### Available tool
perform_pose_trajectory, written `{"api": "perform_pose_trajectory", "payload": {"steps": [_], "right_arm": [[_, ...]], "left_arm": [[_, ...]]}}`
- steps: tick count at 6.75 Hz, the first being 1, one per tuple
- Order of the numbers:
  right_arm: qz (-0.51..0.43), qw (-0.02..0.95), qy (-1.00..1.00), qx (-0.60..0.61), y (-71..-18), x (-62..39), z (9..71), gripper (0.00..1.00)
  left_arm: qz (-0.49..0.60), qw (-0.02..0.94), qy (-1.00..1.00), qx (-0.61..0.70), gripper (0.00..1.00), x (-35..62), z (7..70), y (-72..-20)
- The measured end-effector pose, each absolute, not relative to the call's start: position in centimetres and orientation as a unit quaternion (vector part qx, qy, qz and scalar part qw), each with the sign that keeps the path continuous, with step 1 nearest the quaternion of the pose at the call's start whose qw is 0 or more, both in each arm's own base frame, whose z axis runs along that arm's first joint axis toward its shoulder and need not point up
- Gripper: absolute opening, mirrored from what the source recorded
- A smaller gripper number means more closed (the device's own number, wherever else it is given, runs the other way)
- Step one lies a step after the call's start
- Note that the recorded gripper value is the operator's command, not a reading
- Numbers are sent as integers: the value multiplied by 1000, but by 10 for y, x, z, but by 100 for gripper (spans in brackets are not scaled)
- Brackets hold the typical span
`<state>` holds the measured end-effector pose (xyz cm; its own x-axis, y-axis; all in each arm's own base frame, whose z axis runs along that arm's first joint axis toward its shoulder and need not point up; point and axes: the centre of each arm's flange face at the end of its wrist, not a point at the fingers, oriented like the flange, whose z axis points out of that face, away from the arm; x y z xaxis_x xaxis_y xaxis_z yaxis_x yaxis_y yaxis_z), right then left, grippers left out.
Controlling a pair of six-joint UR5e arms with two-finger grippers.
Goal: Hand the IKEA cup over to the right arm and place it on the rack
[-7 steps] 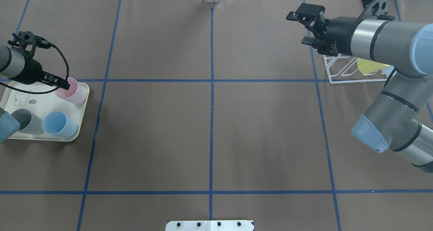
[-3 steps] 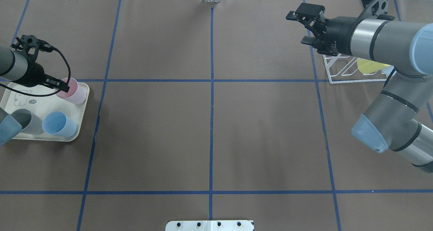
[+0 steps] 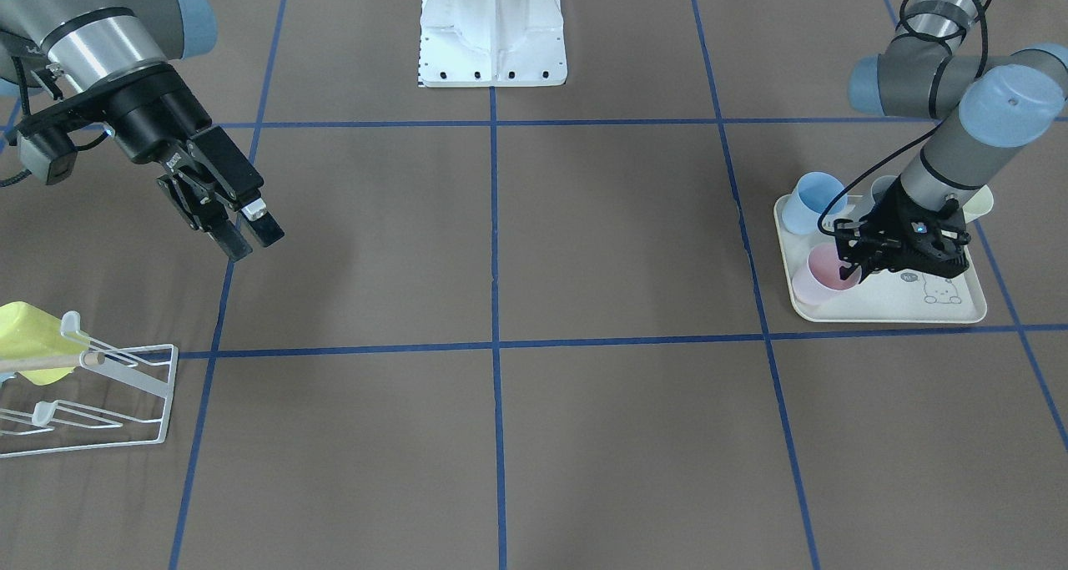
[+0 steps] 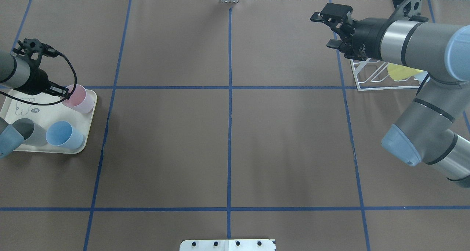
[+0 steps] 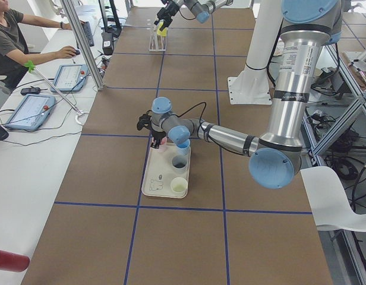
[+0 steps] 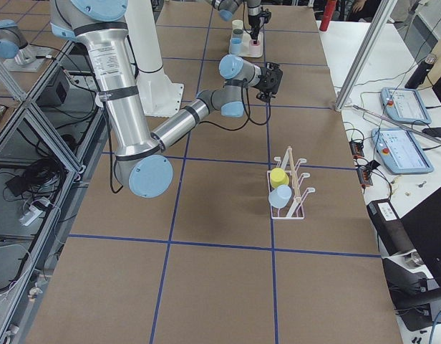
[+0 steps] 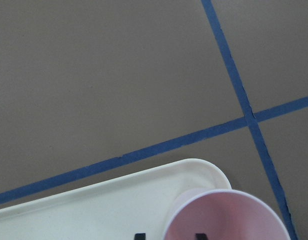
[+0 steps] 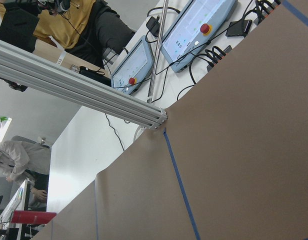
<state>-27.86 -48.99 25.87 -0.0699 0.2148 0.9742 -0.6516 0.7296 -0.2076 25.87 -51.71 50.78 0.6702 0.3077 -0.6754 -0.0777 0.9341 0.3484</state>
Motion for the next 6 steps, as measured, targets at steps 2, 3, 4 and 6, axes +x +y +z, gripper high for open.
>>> {"api": "perform_pose_trajectory", "payload": {"steps": [2,3,4,6], "right_arm": [[327,660,-655,167,-490,-279,257,100],[327,660,-656,167,-490,-279,256,100],[327,659,-656,167,-490,-279,255,100],[326,656,-659,168,-491,-279,250,100]], "left_arm": [[106,900,395,153,0,254,506,-515],[96,900,394,158,0,243,503,-520],[75,902,391,168,0,220,501,-531],[10,901,397,177,0,185,488,-550]]}}
